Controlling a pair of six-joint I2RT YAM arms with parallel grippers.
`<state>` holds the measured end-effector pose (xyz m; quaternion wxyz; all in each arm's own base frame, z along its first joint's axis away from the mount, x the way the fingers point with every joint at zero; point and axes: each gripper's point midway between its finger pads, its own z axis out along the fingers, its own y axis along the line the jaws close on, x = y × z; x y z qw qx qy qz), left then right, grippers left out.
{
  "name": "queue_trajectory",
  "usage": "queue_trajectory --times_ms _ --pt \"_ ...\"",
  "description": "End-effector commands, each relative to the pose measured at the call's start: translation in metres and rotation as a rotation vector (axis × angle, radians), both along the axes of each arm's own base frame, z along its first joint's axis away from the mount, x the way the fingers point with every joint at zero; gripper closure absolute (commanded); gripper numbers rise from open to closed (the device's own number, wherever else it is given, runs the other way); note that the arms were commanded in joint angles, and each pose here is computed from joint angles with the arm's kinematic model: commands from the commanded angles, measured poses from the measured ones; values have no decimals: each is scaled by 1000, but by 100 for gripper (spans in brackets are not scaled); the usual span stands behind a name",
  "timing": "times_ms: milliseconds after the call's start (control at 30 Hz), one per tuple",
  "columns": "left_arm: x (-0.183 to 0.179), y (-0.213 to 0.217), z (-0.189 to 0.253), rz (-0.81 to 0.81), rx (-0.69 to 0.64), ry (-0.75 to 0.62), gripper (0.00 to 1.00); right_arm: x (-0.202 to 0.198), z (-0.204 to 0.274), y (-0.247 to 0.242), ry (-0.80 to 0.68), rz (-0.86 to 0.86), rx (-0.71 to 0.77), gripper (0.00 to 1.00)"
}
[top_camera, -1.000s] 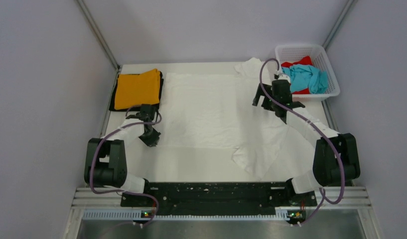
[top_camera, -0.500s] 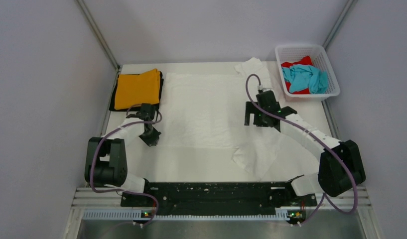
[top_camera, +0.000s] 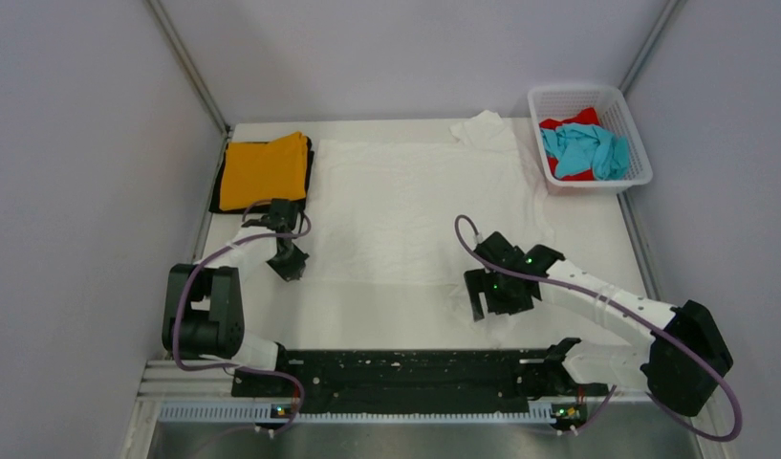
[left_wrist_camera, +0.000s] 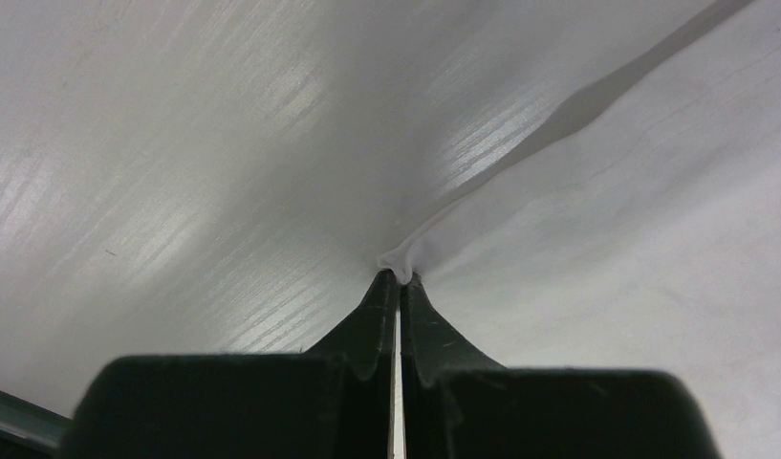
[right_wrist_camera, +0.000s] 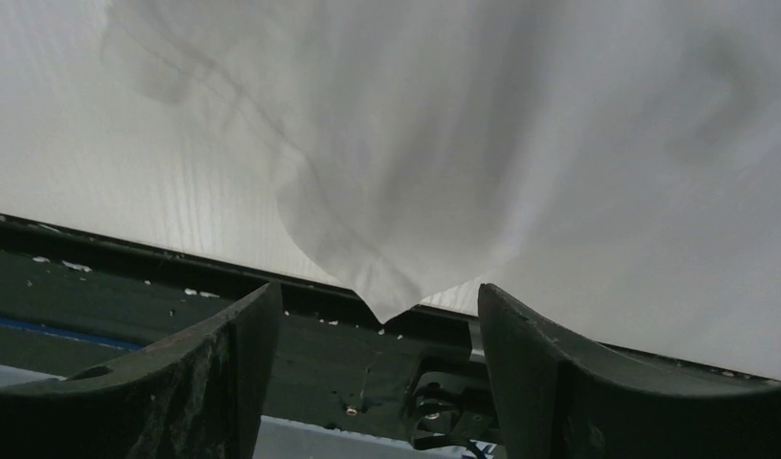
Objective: Fold and stack the t-shirts
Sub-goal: Grab the side of the flattened tshirt closest away from the robot with both arms, then fold the flattened tshirt in 1/3 of the way
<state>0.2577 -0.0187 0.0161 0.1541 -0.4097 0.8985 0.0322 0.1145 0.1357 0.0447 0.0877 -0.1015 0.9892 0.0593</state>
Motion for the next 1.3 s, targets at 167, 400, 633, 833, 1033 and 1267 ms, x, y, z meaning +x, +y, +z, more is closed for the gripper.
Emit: queue_trajectory --times_ms 167,400,633,833,1033,1267 --pt "-10 -3 -17 10 -23 25 100 -16 -31 14 67 -23 36 42" --pt "-12 -3 -17 9 -27 28 100 -3 -46 0 22 -108 -83 58" --pt "-13 -4 -12 22 -34 5 100 -23 -40 -22 88 -204 -172 95" --pt "-30 -6 -11 30 -51 23 100 -45 -24 -20 160 -184 -129 100" --pt "-71 -3 -12 71 -55 57 100 -76 -11 -19 254 -170 -77 100" --pt "-86 -2 3 80 -58 30 100 -75 -2 -15 234 -171 -43 100"
